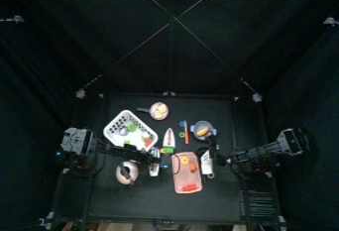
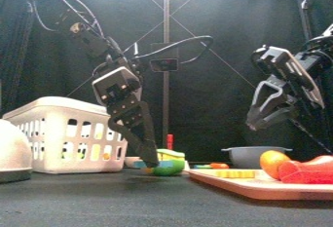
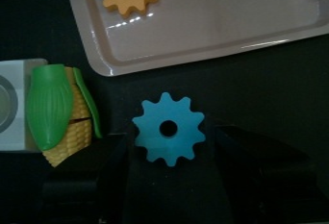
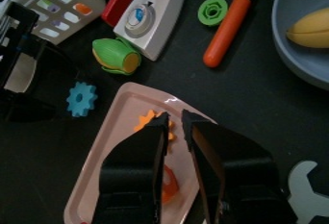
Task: Put blue gear lower
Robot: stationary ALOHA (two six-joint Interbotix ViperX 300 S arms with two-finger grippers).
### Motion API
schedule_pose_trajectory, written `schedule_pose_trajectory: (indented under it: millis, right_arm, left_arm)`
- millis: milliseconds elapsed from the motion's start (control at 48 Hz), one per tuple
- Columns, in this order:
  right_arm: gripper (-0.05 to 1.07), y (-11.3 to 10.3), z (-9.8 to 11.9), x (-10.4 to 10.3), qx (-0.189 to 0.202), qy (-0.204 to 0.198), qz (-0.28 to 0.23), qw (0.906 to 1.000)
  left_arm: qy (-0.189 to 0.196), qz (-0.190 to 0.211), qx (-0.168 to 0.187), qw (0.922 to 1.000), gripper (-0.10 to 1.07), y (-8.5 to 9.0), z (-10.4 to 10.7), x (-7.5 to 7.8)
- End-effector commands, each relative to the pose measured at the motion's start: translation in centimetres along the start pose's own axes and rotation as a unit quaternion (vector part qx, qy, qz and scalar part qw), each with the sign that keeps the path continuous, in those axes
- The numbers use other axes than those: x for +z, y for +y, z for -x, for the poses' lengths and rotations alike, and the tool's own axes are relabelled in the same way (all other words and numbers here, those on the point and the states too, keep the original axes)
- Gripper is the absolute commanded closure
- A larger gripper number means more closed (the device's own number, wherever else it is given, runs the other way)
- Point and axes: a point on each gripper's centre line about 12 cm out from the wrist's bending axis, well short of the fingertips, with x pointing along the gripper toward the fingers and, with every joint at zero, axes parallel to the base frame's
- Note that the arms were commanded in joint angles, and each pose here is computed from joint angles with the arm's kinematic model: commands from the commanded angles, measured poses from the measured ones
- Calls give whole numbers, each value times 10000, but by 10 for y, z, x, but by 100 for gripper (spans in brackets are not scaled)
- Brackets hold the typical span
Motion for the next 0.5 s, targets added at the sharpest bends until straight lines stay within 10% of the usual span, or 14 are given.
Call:
schedule_pose_trajectory:
  millis: [0,479]
  right_arm:
    - [41,8,1,6,106,-71,-55,9999]
    - [41,8,1,7,106,-83,-70,9999]
  left_arm:
    - [-208,-22,-30,9998,22,-3,11,11]
    - [247,-625,-249,9974,21,-52,33,3]
